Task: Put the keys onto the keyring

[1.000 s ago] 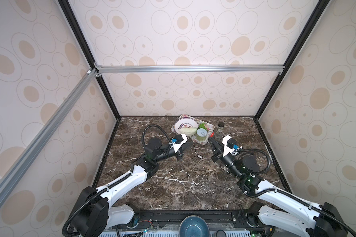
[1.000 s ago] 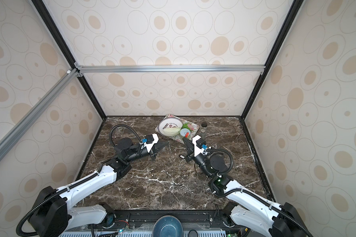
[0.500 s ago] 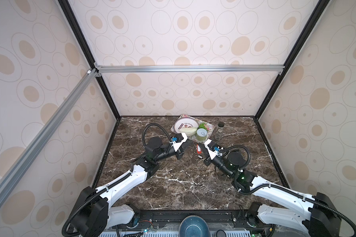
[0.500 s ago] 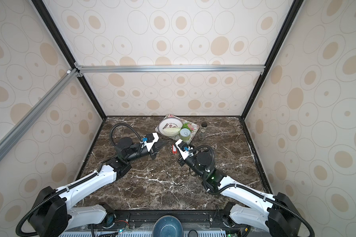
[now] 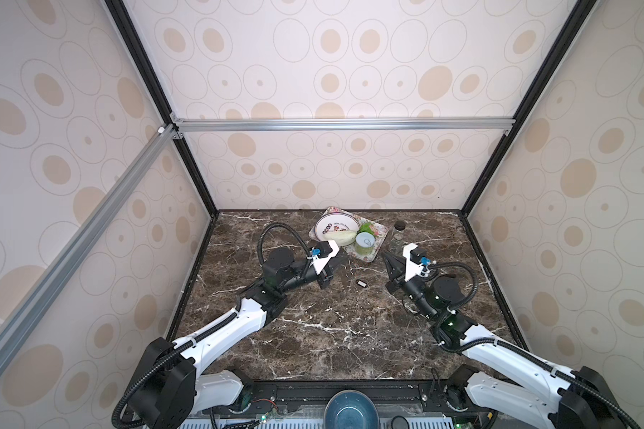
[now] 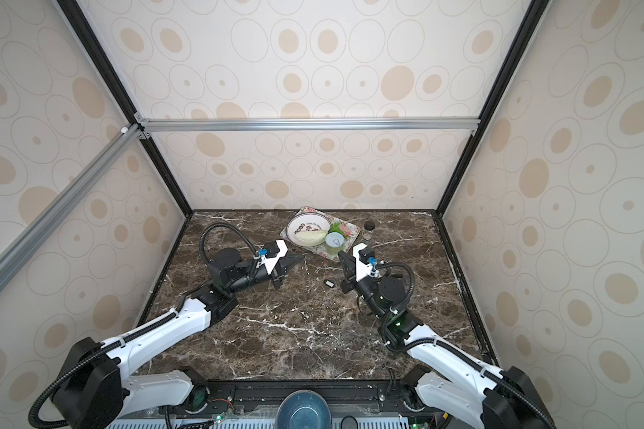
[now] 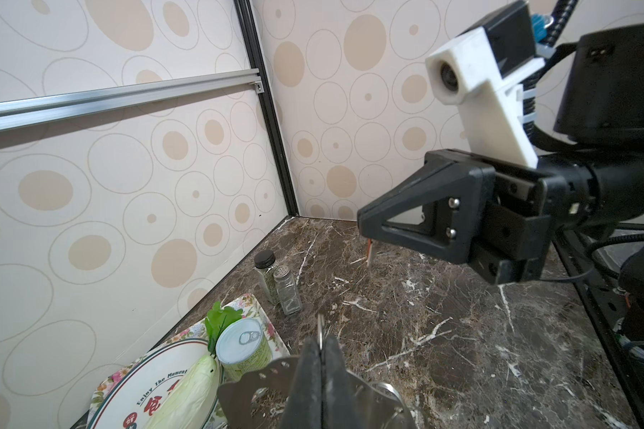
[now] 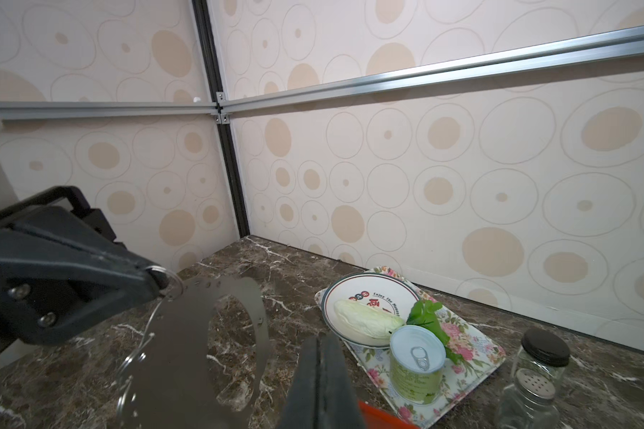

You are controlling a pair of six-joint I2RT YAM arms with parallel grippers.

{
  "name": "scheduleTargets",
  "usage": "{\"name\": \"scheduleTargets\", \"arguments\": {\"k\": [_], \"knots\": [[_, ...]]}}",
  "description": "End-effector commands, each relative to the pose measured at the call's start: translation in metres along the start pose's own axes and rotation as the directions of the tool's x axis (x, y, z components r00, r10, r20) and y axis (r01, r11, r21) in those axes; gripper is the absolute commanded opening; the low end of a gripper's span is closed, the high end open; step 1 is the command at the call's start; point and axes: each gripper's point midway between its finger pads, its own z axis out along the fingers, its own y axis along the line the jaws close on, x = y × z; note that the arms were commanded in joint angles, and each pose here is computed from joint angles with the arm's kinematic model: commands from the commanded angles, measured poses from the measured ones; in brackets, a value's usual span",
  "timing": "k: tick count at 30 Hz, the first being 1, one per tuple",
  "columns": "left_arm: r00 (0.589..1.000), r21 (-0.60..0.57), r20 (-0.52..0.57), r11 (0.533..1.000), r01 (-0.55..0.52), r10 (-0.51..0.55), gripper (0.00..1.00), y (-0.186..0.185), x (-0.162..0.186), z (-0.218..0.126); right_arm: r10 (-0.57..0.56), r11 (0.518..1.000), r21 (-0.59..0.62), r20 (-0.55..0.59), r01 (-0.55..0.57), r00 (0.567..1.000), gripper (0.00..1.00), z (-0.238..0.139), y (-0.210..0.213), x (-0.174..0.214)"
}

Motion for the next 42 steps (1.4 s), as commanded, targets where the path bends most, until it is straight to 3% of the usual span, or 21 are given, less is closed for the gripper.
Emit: {"name": "scheduleTargets", "arguments": {"k": [1,4,9,14,19,23,26,42], "knots": [[0.995,0.014,0.082,0.999,-0.05,0.049,0.0,0.0,-0.035,0.0,0.026,0.999,0.027,0.049,-0.027,0.998,0.0,-0.005,-0.008,-0.006],[0.996,0.046,0.093,0.999,-0.017,0.013,0.0,-0.004,-0.038,0.002,0.015,0.999,0.029,0.051,-0.016,0.999,0.0,-0.002,-0.009,0.005],[0.997,0.06,0.047,0.997,0.051,-0.054,0.0,0.0,-0.033,0.011,0.051,0.995,-0.083,0.026,-0.048,0.998,0.0,0.01,0.009,0.011],[0.996,0.061,-0.015,0.994,0.089,-0.089,0.0,0.004,-0.023,0.018,0.093,0.994,-0.057,-0.02,-0.094,0.995,0.0,0.013,0.004,0.024],[0.993,0.12,-0.04,0.986,0.114,-0.11,0.0,-0.003,-0.019,0.025,0.132,0.989,-0.079,0.068,-0.127,0.989,0.0,0.002,0.006,0.017],[0.993,0.173,-0.051,0.978,0.118,-0.111,0.0,-0.012,-0.019,0.028,0.124,0.98,-0.167,0.058,-0.113,0.991,0.0,0.0,0.021,0.013],[0.992,0.219,-0.054,0.968,0.12,-0.111,0.0,-0.021,-0.021,0.029,0.124,0.97,-0.221,0.112,-0.097,0.986,0.0,-0.004,0.029,0.007],[0.992,0.252,-0.061,0.96,0.123,-0.112,0.0,-0.028,-0.02,0.033,0.137,0.915,-0.4,0.195,-0.049,0.971,0.0,-0.011,0.059,-0.013]]}}
